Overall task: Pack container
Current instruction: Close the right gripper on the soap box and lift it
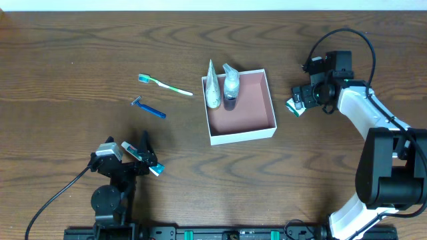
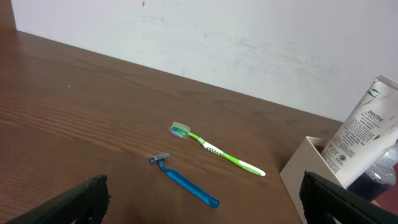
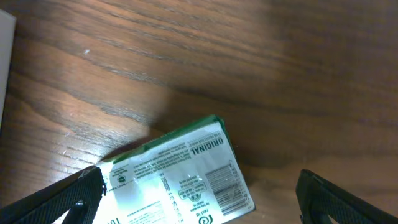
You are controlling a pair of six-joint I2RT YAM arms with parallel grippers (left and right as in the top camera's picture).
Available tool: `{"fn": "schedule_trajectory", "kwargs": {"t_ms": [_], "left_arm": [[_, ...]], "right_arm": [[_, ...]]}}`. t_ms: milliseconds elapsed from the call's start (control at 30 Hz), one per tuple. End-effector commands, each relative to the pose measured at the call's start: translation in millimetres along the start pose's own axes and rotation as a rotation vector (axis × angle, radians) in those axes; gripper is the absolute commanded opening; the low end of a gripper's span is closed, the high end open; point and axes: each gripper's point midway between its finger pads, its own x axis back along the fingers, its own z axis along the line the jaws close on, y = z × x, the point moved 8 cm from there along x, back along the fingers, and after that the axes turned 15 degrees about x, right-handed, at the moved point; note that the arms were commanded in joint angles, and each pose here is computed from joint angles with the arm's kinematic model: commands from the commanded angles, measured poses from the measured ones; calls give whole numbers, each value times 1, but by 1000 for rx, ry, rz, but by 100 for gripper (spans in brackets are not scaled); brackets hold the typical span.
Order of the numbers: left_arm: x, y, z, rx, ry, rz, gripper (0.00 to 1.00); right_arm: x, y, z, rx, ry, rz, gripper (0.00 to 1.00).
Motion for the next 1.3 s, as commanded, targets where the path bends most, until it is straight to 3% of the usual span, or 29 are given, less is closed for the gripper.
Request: {"fn": "schedule_trajectory", "kwargs": {"t_ms": [0,500,1267], "left_arm": [[-1,-11,5,-15,8,48,98],[-1,-11,5,-15,8,48,98],[-1,-11,5,-15,8,48,98]], "right_arm": [[3,8,-1,120,21,-51,99],[4,4,16,112,182,-70,99],[-21,-19,2,112,195,-7,99]]}}
